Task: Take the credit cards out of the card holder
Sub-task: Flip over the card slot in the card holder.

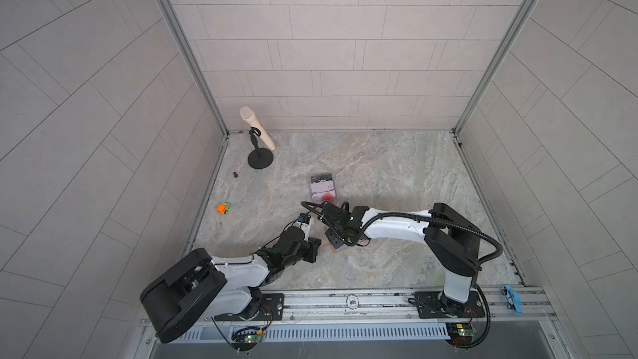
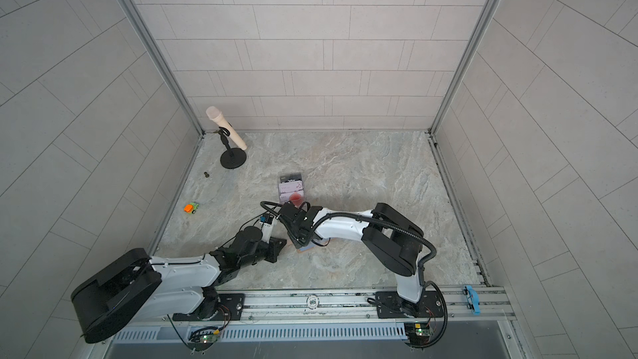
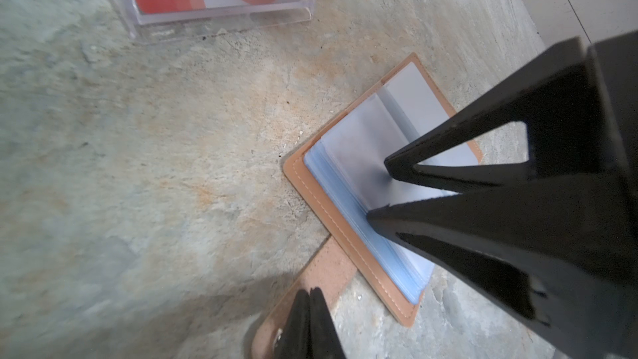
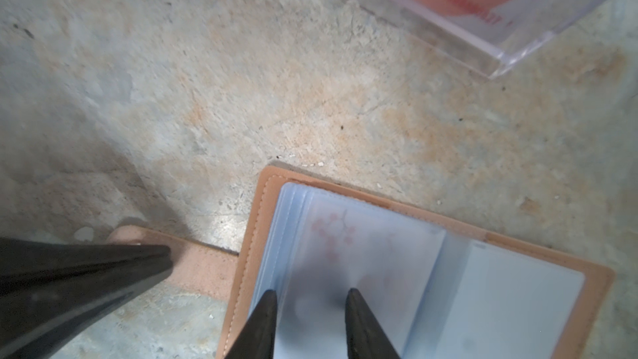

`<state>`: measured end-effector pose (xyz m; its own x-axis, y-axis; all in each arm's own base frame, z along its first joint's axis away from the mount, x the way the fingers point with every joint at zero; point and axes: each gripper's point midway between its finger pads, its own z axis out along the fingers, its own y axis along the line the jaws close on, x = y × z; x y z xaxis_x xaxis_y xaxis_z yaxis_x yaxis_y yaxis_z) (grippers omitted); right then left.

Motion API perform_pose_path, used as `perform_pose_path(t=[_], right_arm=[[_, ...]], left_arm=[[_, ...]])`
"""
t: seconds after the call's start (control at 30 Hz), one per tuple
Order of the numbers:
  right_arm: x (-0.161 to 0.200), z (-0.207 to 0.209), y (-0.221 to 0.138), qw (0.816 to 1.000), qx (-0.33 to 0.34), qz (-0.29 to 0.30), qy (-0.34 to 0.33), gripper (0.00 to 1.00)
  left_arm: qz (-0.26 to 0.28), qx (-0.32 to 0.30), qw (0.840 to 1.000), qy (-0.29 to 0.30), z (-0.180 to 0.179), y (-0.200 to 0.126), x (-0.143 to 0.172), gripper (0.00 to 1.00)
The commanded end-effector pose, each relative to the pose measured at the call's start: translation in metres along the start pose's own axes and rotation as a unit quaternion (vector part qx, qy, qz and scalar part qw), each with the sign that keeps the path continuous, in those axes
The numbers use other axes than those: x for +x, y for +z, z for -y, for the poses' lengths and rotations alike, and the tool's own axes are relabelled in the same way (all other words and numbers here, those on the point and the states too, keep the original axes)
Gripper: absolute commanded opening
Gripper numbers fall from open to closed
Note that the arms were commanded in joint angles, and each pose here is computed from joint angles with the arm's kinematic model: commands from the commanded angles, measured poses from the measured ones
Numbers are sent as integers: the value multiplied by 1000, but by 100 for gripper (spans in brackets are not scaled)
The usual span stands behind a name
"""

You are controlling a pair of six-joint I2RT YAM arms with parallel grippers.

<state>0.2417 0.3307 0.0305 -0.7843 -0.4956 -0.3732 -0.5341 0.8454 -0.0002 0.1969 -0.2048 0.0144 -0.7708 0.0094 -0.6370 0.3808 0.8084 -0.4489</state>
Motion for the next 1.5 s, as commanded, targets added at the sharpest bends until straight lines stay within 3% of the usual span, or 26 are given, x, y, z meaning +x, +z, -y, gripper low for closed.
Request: perform_pose_path(t=[0.0,0.67,1.47], right_arm=[[6,25,-7,999,47,-14,-3,34],[12,45,-6,998,62,-24,10,39],[18,103,-39,986,163,-25,20,39]], left_arm=[[-40,-35,999,-2,-18,-1,24,8],[-40,-34,999,-2,-17,-1,24,8],[-40,-34,999,0,-17,-1,23,8]])
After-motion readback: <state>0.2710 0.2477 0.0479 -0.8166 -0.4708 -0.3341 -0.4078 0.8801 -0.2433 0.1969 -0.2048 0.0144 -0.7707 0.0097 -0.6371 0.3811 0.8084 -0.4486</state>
